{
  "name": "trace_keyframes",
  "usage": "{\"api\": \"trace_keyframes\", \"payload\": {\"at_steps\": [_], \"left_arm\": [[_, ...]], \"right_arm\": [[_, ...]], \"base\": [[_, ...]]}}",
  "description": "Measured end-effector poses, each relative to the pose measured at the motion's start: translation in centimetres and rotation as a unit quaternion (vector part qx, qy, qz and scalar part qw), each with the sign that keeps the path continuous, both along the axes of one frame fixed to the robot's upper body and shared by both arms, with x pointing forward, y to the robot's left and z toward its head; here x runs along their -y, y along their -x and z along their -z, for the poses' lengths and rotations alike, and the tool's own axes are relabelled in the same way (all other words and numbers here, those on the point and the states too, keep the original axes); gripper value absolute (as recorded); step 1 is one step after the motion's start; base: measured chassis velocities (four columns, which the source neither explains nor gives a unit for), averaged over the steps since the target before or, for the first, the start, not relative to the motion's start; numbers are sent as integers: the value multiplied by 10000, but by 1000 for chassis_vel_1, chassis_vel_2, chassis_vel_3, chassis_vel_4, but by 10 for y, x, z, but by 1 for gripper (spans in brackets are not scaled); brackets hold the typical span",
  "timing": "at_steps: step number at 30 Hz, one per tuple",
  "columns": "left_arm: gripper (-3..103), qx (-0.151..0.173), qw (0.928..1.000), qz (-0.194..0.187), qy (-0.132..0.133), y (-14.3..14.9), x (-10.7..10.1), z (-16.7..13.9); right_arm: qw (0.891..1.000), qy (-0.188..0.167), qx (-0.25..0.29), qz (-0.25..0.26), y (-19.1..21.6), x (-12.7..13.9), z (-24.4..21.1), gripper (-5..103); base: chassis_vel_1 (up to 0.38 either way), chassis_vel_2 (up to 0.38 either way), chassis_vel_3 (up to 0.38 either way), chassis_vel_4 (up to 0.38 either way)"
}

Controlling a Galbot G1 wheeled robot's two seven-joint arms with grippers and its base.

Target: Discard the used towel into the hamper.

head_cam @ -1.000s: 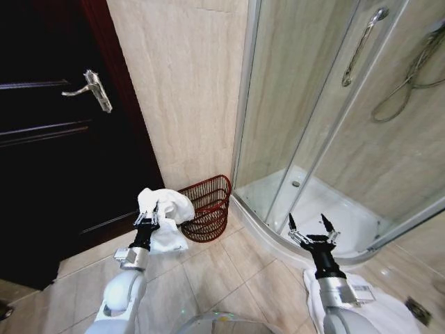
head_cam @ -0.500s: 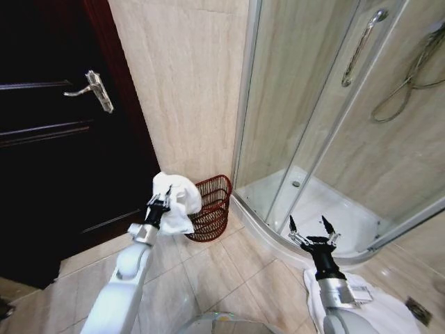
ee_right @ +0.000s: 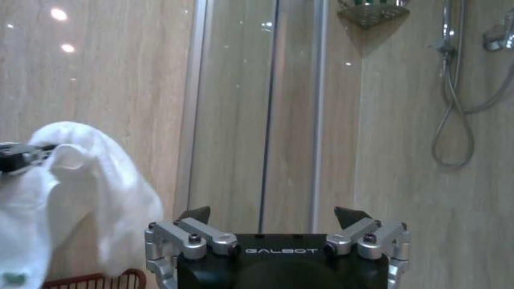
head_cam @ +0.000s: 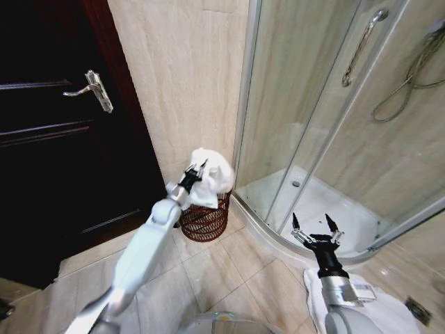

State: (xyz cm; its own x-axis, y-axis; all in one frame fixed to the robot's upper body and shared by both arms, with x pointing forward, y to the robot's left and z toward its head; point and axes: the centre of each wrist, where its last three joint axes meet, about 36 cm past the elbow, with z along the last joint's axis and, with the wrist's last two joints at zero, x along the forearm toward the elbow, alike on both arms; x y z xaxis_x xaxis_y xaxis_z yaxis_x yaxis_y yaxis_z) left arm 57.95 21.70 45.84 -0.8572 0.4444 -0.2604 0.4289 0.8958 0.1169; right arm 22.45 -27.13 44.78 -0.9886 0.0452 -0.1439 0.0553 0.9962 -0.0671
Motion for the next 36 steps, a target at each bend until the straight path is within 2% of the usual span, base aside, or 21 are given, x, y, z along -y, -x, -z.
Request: {"api": "trace_keyframes", "payload": {"at_steps": [5, 7, 10, 11, 12, 14, 15, 17, 19, 21, 22, 24, 25, 26, 28, 30, 31, 32, 34, 35, 36], "left_arm": [[11, 133, 9999, 55, -77, -43, 5, -2], [11, 126, 9998, 66, -127, -49, 4, -2], [11, -104, 9990, -13, -437, -55, -1, 15], [11, -104, 9990, -13, -437, -55, -1, 15], [11, -273, 9977, -70, -617, -56, -4, 25], [11, -539, 9959, -110, -722, -54, -6, 41], [11, -539, 9959, -110, -722, -54, -6, 41], [11, -1007, 9911, -225, -842, -53, -7, 68], [11, -1121, 9890, -259, -932, -53, -7, 76], [11, -1394, 9818, -287, -1255, -50, -5, 88], [11, -1394, 9818, -287, -1255, -50, -5, 88], [8, -1651, 9751, -225, -1464, -46, 0, 88], [13, -1789, 9711, -180, -1571, -44, 2, 84], [13, -1789, 9711, -180, -1571, -44, 2, 84], [24, -2177, 9580, -79, -1864, -38, 5, 71], [29, -2516, 9440, 50, -2134, -33, 6, 59], [34, -2685, 9376, 78, -2210, -31, 6, 53], [34, -2685, 9376, 78, -2210, -31, 6, 53], [45, -3128, 9212, 176, -2306, -27, 5, 37], [45, -3282, 9150, 259, -2334, -26, 4, 29], [51, -3409, 9087, 328, -2386, -24, 2, 21]], "right_arm": [[10000, -65, 9, 15, 0, 1, 1, 100], [10000, -80, 9, 17, 0, 1, 2, 100], [9999, -115, 10, 35, 1, 3, 4, 100], [9999, -115, 10, 35, 1, 3, 4, 100], [9999, -128, 18, 44, 2, 3, 4, 100], [9999, -152, 31, 61, 4, 5, 5, 100], [9999, -152, 31, 61, 4, 5, 5, 100], [9998, -191, 44, 85, 6, 6, 5, 100], [9997, -199, 59, 90, 7, 7, 4, 100], [9997, -211, 98, 97, 7, 7, 2, 100], [9997, -211, 98, 97, 7, 7, 2, 100], [9996, -211, 131, 108, 7, 6, -1, 100], [9996, -214, 147, 113, 7, 6, -2, 100], [9996, -214, 147, 113, 7, 6, -2, 100], [9995, -228, 176, 128, 6, 6, -3, 100], [9995, -235, 186, 141, 6, 6, -4, 100], [9994, -239, 188, 148, 6, 6, -4, 100], [9994, -239, 188, 148, 6, 6, -4, 100], [9994, -255, 188, 149, 6, 6, -4, 100], [9994, -267, 186, 151, 6, 6, -3, 100], [9993, -285, 180, 153, 6, 6, -3, 100]], "base": [[0, 0, 0, 0], [0, 0, 0, 0], [0, 0, 0, 0], [0, 0, 0, 0], [0, 0, 0, 0], [0, 0, 0, 0], [0, 0, 0, 0], [0, 0, 0, 0], [0, 0, 0, 0], [0, 0, 0, 0], [0, 0, 0, 0], [0, 0, 0, 0], [0, 0, 0, 0], [0, 0, 0, 0], [0, 0, 0, 0], [0, 0, 0, 0], [0, 0, 0, 0], [0, 0, 0, 0], [0, 0, 0, 0], [0, 0, 0, 0], [0, 0, 0, 0]]}}
